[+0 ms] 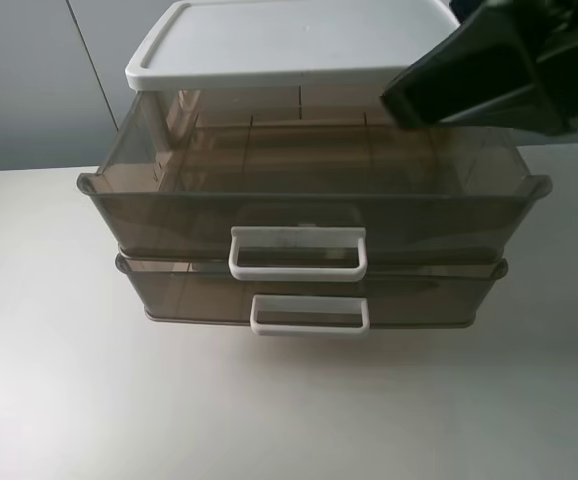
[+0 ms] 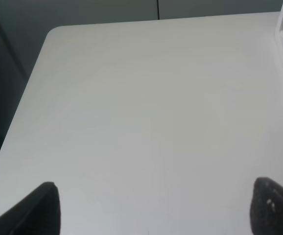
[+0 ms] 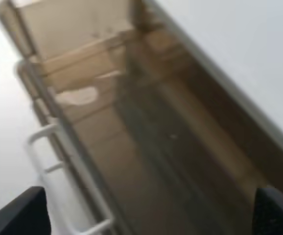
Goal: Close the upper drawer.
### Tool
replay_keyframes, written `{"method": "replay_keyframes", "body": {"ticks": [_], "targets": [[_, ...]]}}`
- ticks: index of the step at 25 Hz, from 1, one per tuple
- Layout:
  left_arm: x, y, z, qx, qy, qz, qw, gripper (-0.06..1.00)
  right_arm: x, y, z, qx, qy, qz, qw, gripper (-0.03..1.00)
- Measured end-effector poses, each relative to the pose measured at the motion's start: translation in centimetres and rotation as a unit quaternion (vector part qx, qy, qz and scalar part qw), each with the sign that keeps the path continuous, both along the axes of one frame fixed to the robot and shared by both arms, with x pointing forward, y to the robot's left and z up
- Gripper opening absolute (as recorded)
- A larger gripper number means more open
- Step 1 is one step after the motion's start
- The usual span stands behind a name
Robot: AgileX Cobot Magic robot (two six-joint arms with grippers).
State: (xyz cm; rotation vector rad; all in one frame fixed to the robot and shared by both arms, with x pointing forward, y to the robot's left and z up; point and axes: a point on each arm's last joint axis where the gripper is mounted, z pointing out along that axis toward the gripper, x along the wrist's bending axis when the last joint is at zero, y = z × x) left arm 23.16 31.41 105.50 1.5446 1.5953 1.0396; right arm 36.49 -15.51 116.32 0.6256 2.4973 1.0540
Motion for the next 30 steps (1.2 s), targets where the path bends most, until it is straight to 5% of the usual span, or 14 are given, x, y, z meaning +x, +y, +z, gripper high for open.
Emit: {"method": "replay_keyframes", "body": {"ticks": [5, 11, 21, 30], "targets": [[0.0, 0.0, 0.0, 0.000, 0.000, 0.000, 1.000, 0.74, -1.8, 3.1, -1.1, -0.019, 0.032, 0.108, 0.993, 0.63], [0.0, 0.0, 0.0, 0.000, 0.000, 0.000, 1.000, 0.74, -2.0, 5.3, -2.7, -0.048, 0.055, 0.155, 0.985, 0.63], [0.0, 0.0, 0.0, 0.000, 0.000, 0.000, 1.000, 0.74, -0.7, 7.9, -6.4, -0.113, 0.117, 0.173, 0.971, 0.63], [0.0, 0.0, 0.0, 0.000, 0.000, 0.000, 1.000, 0.74, 1.4, 8.9, -9.2, -0.197, 0.096, 0.141, 0.966, 0.63]]}}
